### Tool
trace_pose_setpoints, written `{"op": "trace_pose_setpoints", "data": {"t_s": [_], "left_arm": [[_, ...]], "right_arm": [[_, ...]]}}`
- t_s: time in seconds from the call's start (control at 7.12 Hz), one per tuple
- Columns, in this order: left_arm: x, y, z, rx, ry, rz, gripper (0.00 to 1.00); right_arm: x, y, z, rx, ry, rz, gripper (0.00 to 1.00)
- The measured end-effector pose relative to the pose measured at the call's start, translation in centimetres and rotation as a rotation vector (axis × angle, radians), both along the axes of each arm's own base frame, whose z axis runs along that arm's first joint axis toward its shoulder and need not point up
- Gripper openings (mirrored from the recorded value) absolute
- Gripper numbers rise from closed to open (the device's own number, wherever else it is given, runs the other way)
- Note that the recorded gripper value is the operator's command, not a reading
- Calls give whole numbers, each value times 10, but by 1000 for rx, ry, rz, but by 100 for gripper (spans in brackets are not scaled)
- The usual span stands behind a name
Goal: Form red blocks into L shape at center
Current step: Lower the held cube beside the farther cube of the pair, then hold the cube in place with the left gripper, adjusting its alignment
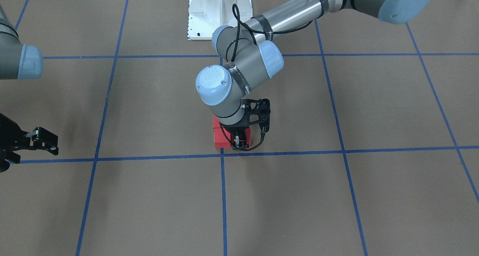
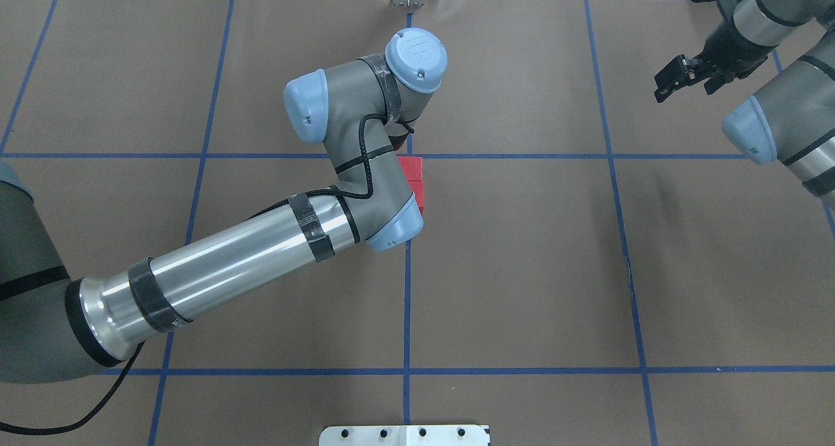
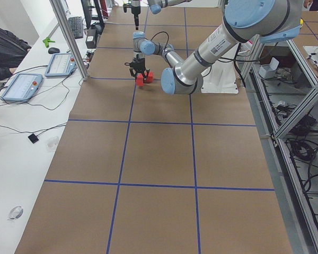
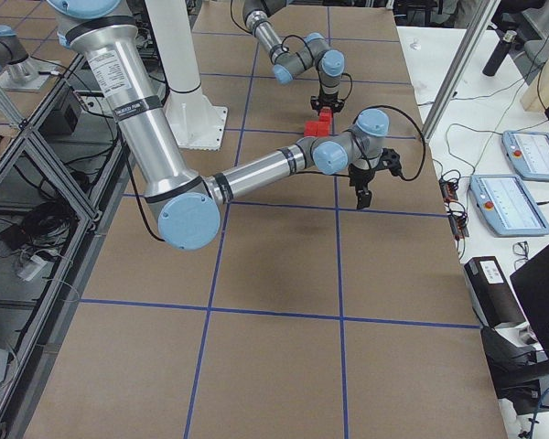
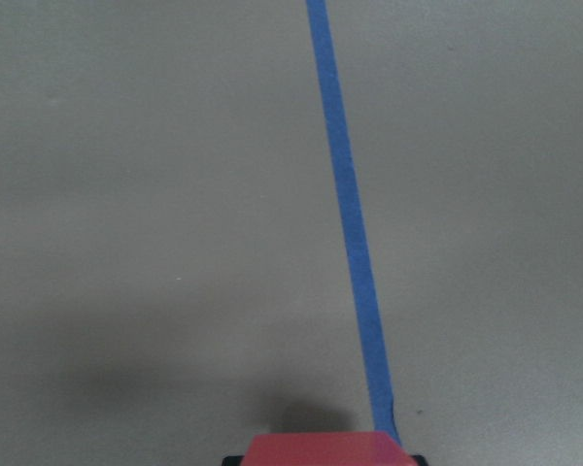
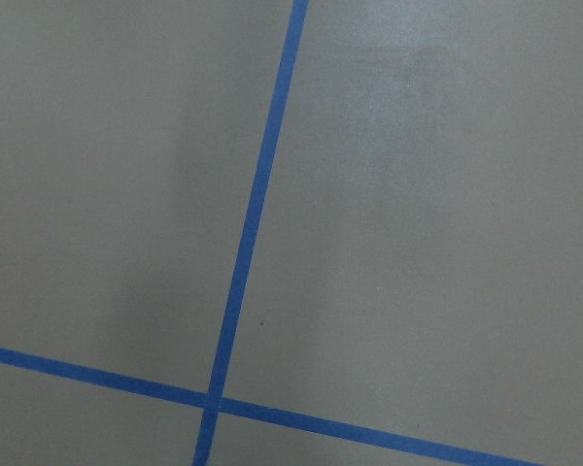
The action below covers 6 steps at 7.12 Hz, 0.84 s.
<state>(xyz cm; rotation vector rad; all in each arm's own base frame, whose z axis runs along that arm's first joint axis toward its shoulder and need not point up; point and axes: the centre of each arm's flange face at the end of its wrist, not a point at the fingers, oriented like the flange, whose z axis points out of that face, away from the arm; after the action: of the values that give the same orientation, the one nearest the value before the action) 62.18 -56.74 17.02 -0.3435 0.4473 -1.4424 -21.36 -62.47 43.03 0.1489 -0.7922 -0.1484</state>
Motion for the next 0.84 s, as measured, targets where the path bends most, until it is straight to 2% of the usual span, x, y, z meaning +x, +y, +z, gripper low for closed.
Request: {"op": "trace_pose_setpoints", "data": {"t_s": [0.84], "left_arm": [[5,4,-2,-23,-15,-20,0]], "right_arm": [[-2,-2,1,-1,6,0,99]]}}
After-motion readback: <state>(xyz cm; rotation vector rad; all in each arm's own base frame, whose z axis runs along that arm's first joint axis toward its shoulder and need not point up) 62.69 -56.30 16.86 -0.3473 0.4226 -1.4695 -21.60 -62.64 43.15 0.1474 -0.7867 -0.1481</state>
